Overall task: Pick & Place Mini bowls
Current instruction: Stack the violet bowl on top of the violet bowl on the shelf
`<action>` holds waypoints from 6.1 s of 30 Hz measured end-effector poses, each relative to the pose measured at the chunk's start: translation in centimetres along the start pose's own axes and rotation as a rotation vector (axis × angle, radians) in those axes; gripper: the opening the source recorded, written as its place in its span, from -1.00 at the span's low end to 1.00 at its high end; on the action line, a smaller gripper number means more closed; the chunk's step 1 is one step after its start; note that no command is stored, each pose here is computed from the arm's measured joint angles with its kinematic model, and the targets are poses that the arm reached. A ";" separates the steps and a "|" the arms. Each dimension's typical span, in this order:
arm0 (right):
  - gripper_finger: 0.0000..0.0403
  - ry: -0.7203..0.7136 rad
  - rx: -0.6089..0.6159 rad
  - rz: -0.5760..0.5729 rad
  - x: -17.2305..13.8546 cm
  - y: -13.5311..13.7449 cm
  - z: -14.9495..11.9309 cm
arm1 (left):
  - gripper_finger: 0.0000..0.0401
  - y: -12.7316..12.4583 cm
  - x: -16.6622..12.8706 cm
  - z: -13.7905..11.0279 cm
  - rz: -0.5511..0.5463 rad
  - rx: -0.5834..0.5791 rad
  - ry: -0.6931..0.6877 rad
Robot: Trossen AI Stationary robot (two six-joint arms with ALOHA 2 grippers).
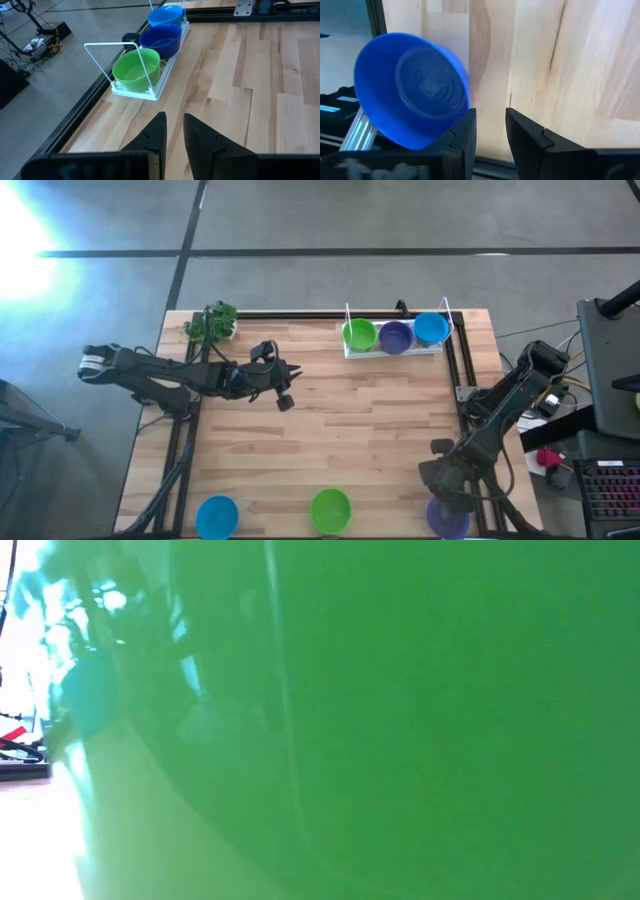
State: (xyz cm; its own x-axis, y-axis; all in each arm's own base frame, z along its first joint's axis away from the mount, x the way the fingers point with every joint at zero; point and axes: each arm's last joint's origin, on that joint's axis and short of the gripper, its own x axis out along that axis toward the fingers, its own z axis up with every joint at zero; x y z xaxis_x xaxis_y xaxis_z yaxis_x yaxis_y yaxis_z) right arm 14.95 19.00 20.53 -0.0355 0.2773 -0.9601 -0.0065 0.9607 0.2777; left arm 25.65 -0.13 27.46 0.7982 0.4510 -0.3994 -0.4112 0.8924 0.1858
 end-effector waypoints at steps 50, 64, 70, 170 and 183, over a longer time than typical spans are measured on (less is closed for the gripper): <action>-0.55 -0.085 0.008 0.153 5.6 -1.4 -1.5 | -0.70 0.0 0.0 0.0 -0.001 0.023 0.000; -0.96 -0.113 -0.031 0.182 4.8 -0.5 -1.0 | -0.70 0.0 0.0 0.0 -0.001 0.027 0.000; -0.96 -0.112 -0.026 0.164 3.7 -0.2 -0.2 | -0.70 0.0 0.0 0.0 -0.001 0.051 0.002; -0.61 -0.470 1.056 -0.525 -14.6 -37.8 2.0 | -0.70 -0.1 -0.1 -0.5 -0.014 0.097 0.046; -0.51 -0.585 1.010 -0.572 -17.2 -36.8 2.1 | -0.70 -0.1 -0.1 -0.5 -0.014 0.097 0.046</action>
State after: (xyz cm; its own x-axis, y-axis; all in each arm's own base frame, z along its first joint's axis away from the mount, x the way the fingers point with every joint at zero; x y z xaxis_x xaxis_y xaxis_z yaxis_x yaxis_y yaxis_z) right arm 17.86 -21.05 26.79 0.1628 -0.4534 -0.8763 0.8844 0.4608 -0.0741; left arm 25.40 -0.29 27.01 0.7814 0.4395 -0.4430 -0.3538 0.8968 0.2656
